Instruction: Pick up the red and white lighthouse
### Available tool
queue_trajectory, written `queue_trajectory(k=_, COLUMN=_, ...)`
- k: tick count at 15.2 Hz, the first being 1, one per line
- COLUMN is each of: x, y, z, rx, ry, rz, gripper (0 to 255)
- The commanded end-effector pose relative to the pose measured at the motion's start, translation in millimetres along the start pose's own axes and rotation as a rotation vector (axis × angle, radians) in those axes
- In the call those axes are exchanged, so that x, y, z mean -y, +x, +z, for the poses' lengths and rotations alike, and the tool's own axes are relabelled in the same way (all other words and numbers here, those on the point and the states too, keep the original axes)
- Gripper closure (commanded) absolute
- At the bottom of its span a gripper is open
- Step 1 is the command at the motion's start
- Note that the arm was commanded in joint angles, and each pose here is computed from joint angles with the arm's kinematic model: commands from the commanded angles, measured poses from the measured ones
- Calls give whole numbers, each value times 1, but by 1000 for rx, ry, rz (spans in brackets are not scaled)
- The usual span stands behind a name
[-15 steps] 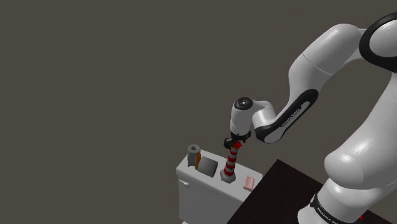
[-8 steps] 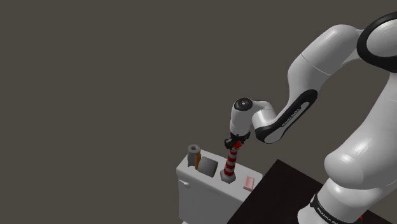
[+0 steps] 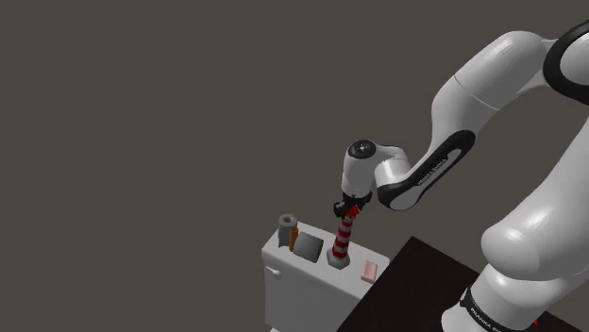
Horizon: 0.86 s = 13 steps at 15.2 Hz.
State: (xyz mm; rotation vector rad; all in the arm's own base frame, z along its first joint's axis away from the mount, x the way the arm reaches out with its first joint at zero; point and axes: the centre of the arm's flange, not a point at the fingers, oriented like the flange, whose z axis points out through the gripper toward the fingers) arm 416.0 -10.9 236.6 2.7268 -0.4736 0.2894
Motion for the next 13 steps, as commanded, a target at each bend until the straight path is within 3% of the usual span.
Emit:
queue_trajectory(k=1, x=-4, y=2, z=-9, rx=1, ry=1, rz=0, gripper=255)
queue_trajectory(k=13, x=-20, y=16, z=-58, rx=1, ry=1, rz=0, gripper=255)
